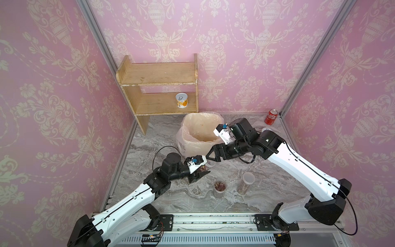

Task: Empty the moldy dried flower tea in the jars
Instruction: Unscrew the lid from the jar.

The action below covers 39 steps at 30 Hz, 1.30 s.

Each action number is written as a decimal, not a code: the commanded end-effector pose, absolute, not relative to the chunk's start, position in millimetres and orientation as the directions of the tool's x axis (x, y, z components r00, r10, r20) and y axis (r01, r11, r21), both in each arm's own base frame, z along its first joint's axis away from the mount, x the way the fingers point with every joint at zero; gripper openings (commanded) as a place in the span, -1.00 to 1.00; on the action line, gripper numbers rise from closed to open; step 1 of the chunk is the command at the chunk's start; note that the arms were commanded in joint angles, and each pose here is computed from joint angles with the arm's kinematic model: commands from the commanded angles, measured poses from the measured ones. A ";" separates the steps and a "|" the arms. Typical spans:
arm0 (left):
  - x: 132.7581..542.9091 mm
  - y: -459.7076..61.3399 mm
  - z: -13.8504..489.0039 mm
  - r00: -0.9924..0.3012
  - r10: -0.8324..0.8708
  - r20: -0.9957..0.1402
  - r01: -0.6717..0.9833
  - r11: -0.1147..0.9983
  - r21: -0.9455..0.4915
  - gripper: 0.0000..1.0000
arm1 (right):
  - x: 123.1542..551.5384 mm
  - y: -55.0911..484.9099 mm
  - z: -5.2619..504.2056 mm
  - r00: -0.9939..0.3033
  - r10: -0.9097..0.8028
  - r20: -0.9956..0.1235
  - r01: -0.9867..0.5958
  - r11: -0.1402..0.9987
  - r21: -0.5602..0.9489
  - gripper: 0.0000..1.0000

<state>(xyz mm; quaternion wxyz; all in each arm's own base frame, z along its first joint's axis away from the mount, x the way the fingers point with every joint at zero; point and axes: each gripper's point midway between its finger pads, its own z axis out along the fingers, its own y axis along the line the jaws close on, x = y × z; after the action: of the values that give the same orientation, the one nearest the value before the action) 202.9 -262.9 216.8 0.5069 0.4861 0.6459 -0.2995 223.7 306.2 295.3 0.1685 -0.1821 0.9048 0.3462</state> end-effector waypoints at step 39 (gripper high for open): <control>153.6 -289.3 246.4 -0.123 0.175 -0.977 0.992 0.046 -0.116 -0.99 | 165.9 315.5 281.8 0.268 -0.762 -0.590 -0.957 -0.281 -0.073 -0.54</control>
<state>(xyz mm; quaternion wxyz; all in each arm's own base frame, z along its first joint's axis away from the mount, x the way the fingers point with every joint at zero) 162.4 -282.7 223.1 0.4384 0.5097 0.6027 -0.4298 172.5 314.7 291.9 0.2107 -0.6772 0.6534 0.2647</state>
